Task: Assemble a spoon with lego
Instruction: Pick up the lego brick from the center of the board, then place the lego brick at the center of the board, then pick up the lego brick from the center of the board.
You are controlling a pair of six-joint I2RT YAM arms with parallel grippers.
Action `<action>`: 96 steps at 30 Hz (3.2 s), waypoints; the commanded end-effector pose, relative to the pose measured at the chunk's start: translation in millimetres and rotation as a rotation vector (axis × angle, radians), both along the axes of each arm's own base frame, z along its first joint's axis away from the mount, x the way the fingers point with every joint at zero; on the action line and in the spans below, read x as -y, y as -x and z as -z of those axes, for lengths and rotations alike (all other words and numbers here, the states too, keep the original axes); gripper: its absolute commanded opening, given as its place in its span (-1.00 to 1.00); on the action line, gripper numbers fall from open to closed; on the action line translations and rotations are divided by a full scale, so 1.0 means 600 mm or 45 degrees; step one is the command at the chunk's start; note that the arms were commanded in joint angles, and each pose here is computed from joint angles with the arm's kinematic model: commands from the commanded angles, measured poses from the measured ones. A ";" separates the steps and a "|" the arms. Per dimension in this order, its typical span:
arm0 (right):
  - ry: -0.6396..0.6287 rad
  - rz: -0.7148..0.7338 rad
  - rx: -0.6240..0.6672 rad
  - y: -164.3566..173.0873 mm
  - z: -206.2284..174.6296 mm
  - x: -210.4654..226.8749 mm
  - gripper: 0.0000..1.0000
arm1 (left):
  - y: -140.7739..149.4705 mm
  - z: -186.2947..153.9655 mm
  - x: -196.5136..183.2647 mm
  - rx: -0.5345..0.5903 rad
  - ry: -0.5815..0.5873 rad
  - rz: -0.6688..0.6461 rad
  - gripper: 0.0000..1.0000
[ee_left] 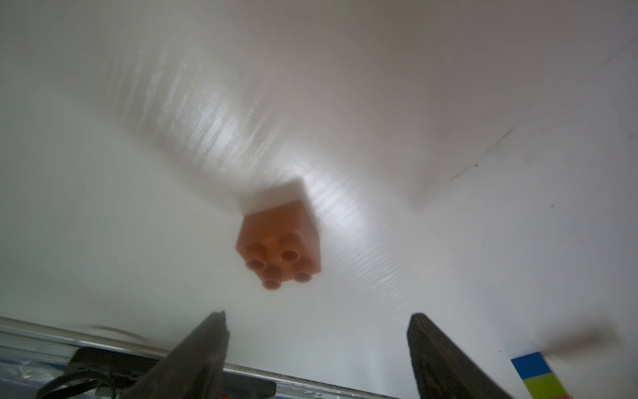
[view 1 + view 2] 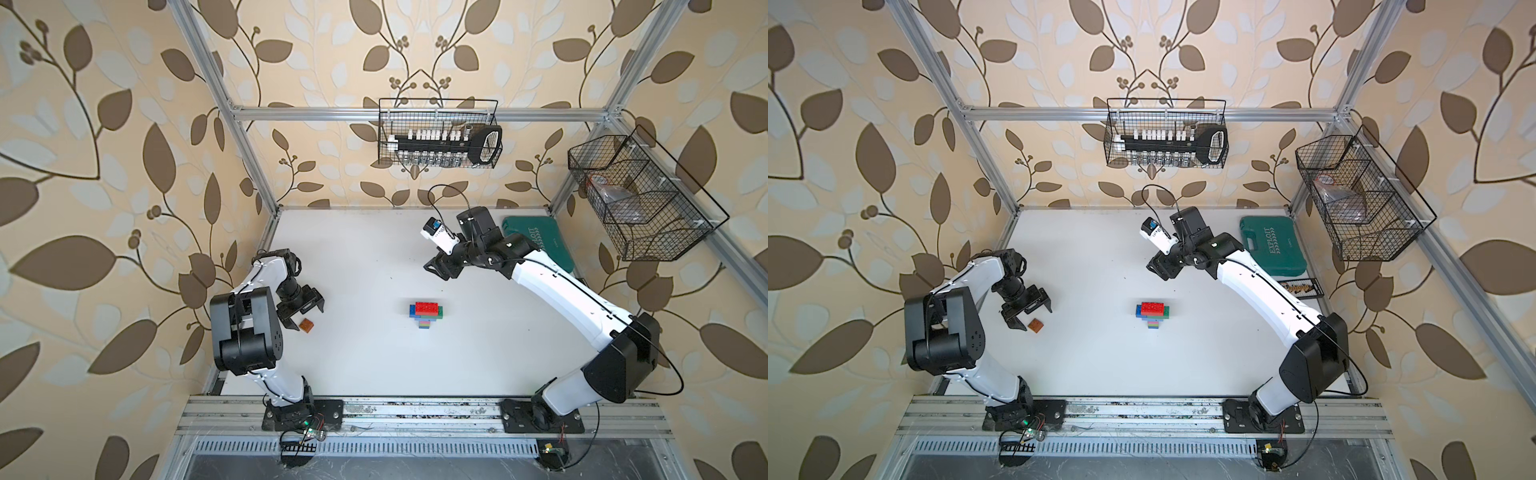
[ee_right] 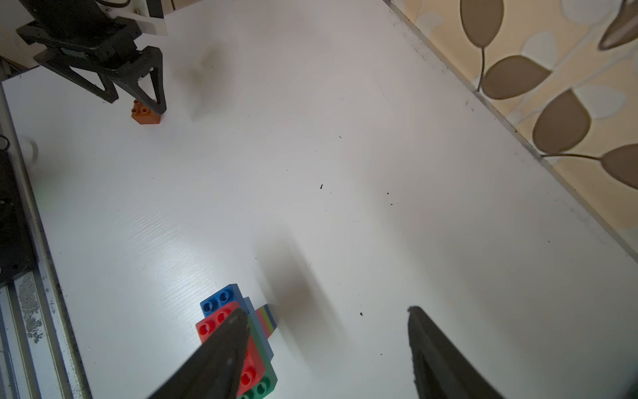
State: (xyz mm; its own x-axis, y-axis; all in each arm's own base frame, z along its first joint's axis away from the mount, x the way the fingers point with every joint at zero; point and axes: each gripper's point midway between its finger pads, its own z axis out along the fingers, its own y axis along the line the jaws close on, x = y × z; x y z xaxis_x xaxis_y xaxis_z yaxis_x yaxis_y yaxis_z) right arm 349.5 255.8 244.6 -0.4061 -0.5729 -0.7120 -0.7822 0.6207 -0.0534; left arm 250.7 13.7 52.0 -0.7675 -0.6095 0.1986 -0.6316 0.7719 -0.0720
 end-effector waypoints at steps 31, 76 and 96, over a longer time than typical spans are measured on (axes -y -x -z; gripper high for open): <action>0.079 0.078 -0.055 0.056 0.014 0.055 0.46 | -0.099 0.022 0.108 0.028 -0.063 0.504 -0.60; 0.231 0.271 -0.082 0.140 0.041 0.160 0.49 | -0.235 0.039 0.371 0.334 -0.153 1.093 -0.06; -0.081 0.569 -0.252 0.114 0.083 0.170 0.57 | -0.212 -0.107 0.379 0.476 -0.184 1.313 -0.41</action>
State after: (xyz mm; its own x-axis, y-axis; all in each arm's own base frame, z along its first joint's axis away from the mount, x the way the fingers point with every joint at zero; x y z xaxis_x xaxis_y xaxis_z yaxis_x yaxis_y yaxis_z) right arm 280.4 147.4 199.3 -0.6905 -0.4042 -0.5998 -0.4989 0.8666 -0.0096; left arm 376.7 -210.7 45.6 -0.9592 0.2771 -0.0560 0.2772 0.9608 0.0057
